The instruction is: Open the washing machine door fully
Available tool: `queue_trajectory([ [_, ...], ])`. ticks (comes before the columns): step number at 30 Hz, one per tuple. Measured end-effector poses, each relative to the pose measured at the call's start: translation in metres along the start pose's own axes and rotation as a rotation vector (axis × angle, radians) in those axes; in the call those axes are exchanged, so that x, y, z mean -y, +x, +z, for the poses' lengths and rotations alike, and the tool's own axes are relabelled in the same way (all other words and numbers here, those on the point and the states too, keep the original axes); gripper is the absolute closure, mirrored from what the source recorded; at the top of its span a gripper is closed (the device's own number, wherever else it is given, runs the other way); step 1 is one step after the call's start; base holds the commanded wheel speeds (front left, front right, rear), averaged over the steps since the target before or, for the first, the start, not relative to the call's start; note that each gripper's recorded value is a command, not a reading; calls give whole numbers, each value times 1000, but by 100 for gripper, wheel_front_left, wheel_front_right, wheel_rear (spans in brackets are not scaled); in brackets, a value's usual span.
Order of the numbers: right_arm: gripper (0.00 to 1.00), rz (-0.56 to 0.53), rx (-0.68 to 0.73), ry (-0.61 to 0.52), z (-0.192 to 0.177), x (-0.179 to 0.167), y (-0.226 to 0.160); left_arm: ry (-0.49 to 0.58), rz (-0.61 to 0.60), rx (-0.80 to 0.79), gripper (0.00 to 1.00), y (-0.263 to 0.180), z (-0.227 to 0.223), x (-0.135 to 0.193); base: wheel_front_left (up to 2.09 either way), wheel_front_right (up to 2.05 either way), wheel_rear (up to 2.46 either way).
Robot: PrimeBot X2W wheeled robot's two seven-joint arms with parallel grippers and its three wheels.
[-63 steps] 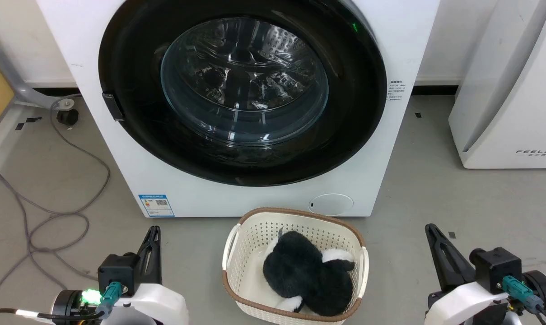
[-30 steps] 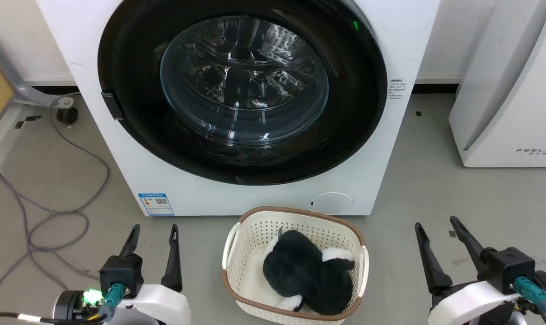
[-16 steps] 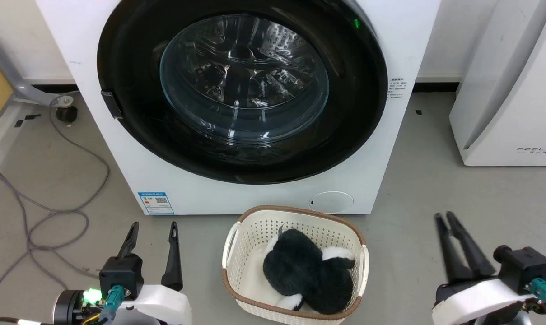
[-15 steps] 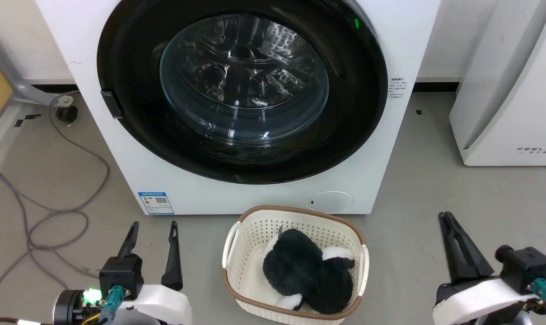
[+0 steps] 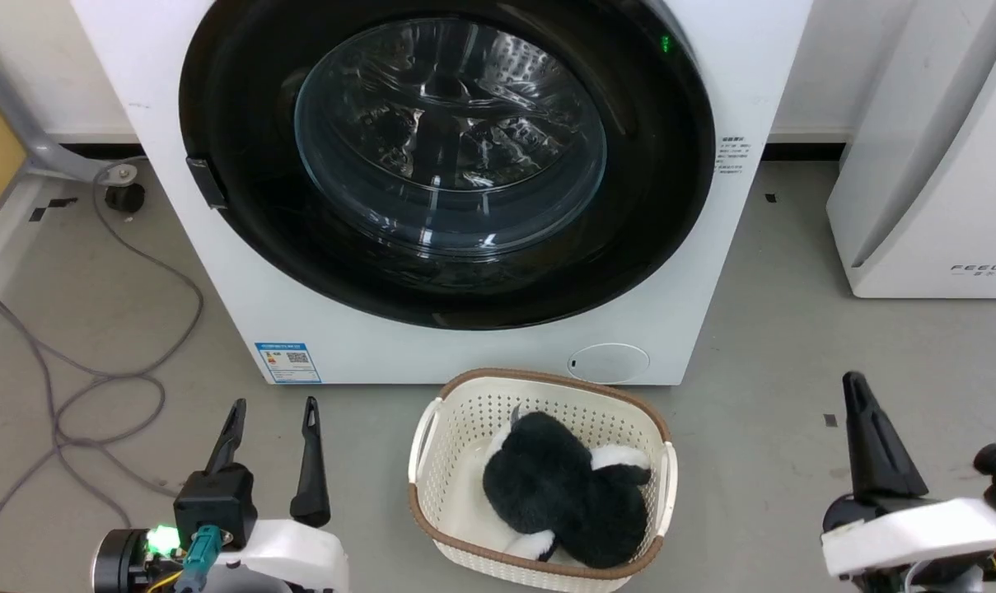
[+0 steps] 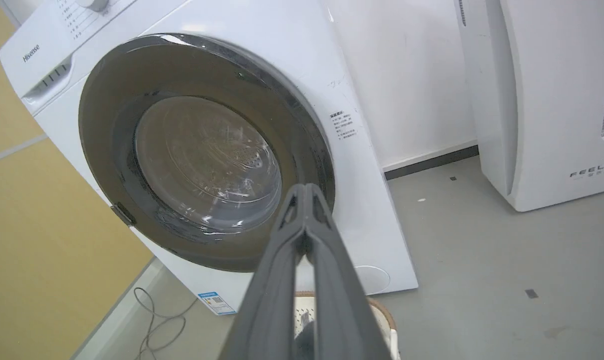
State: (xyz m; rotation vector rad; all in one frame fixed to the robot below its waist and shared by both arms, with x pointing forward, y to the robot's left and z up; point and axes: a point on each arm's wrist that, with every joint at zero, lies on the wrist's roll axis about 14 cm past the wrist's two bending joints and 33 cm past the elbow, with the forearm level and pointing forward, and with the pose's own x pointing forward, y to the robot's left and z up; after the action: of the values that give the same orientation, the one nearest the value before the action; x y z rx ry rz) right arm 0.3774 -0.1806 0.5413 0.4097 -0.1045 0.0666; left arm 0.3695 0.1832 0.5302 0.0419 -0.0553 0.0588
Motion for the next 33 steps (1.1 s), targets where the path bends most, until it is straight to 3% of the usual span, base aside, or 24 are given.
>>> queue_trajectory([
  [14, 100, -32, 58, 365, 15, 11, 30, 1, 40, 29, 0, 5, 4, -7, 0, 0, 0],
  [33, 100, -30, -8, 491, 9, 31, 128, -10, 88, 39, 0, 36, -5, -14, 0, 0, 0],
])
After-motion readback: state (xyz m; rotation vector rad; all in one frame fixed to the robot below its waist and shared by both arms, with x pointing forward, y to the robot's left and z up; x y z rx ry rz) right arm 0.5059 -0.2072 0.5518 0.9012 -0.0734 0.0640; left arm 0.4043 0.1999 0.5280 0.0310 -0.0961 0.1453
